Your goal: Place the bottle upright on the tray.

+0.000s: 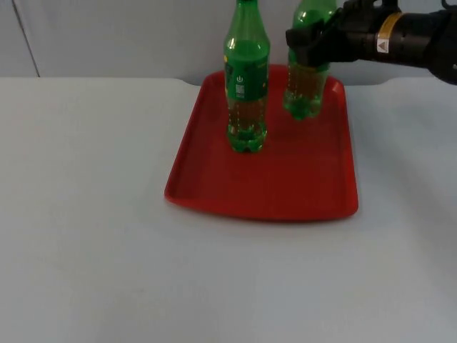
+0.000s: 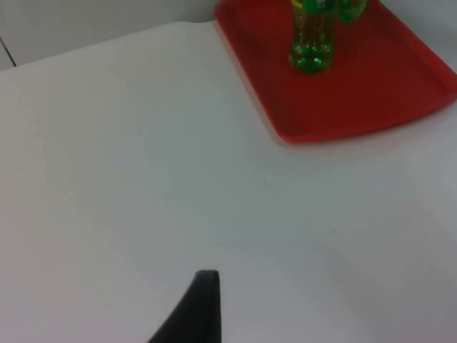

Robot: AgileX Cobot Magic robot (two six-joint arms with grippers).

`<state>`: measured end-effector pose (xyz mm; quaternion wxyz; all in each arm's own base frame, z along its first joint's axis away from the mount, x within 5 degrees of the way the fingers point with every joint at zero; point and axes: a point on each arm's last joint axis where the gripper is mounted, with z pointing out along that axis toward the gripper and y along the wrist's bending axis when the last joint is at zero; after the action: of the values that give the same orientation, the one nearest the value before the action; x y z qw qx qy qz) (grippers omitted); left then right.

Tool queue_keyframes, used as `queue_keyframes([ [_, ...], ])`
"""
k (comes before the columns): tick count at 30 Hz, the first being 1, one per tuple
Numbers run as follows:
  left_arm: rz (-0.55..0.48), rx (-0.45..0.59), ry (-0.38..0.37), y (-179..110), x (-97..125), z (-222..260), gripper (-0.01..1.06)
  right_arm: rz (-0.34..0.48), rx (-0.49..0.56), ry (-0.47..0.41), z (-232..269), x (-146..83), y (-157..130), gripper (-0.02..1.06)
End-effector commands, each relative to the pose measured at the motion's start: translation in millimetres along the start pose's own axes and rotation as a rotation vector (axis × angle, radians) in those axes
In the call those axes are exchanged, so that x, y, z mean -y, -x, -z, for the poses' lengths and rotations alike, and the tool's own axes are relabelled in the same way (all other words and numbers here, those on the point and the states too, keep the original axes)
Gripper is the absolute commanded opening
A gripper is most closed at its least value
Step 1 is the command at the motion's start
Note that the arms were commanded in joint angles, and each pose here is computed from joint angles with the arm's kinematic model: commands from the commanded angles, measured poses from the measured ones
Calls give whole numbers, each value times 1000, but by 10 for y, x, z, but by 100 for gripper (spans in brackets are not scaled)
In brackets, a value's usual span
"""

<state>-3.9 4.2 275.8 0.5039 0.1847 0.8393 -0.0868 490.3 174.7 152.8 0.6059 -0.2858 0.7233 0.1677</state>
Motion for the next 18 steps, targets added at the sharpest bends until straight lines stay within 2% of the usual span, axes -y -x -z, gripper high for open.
queue_keyframes([
  [1,3,6,3,-8,-4,-9,105,32,35,17,-12,-5,29,0],
  [9,3,6,3,-8,-4,-9,105,32,33,33,-67,-33,-158,0],
  [15,3,6,3,-8,-4,-9,105,-23,54,-60,-61,69,-150,0],
  [18,3,6,3,-8,-4,-9,105,-28,52,-68,-58,84,-154,0],
])
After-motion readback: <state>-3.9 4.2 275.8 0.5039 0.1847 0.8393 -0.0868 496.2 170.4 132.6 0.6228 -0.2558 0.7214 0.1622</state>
